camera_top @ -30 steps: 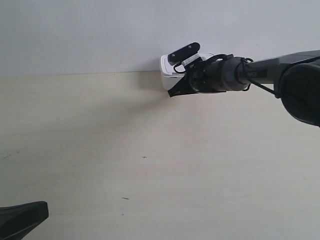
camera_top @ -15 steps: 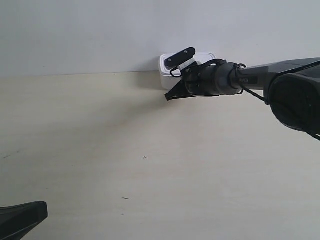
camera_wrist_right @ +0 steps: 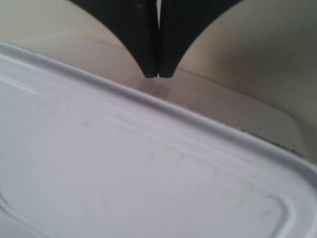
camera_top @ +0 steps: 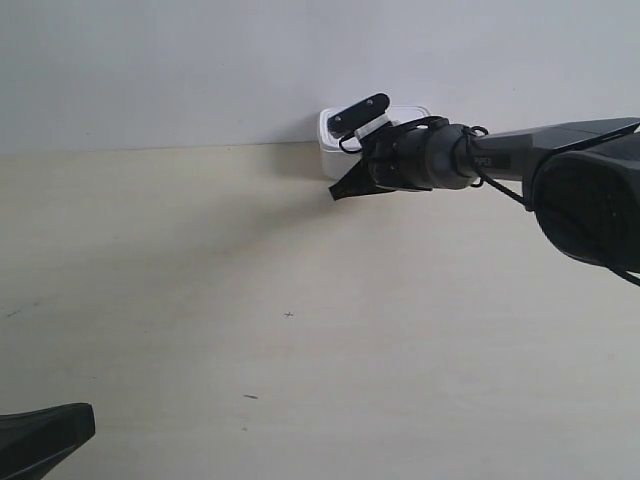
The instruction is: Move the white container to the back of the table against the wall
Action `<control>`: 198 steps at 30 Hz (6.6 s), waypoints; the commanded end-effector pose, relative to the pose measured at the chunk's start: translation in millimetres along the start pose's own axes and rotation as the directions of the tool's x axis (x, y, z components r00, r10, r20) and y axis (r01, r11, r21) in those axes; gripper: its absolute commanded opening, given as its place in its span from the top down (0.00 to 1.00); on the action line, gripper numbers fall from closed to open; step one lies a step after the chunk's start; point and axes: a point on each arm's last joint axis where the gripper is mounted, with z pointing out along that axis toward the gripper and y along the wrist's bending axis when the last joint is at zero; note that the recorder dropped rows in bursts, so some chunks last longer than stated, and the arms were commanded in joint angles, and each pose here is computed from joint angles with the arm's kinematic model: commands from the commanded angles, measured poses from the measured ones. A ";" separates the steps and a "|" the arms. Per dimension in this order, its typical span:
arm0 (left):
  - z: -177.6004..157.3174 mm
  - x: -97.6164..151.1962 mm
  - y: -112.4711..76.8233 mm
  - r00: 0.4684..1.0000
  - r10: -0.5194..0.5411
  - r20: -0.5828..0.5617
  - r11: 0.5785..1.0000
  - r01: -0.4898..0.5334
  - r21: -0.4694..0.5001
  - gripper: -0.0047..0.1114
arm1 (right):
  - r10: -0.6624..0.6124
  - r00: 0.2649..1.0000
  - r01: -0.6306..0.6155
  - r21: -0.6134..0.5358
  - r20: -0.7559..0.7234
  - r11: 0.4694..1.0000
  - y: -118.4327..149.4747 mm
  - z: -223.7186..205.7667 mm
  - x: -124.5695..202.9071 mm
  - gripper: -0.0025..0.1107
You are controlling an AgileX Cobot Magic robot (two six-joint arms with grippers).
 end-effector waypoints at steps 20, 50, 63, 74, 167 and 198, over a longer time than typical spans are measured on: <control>-6.8 -6.0 -5.5 0.996 0.027 0.086 0.998 -0.032 0.060 0.96 | 0.013 1.000 -0.013 0.009 0.006 1.000 -6.8 -46.5 6.5 0.98; -69.7 3.8 -35.3 0.964 0.016 0.265 0.875 -0.142 0.463 0.96 | 0.178 0.959 -0.153 -0.122 0.223 0.981 -0.9 -337.9 105.9 0.98; -77.1 5.8 -36.8 0.957 -0.018 0.288 0.856 -0.134 0.499 0.96 | 0.204 0.920 -0.042 -0.434 0.334 0.900 -3.2 -412.3 139.7 0.98; -74.9 4.4 -34.0 0.947 0.008 0.322 0.884 -0.158 0.440 0.96 | 0.174 0.908 0.144 -0.672 0.382 0.727 8.7 -457.1 165.0 0.98; -62.4 -16.3 -5.1 0.818 0.085 0.568 0.988 0.003 -0.153 0.96 | 0.437 0.188 -0.821 -0.103 0.880 0.562 -192.0 -508.3 214.5 0.98; -62.2 -16.1 -4.5 0.820 0.092 0.566 0.987 0.002 -0.163 0.96 | 0.594 0.049 -0.901 -0.221 0.803 0.373 -189.7 -500.3 223.9 0.98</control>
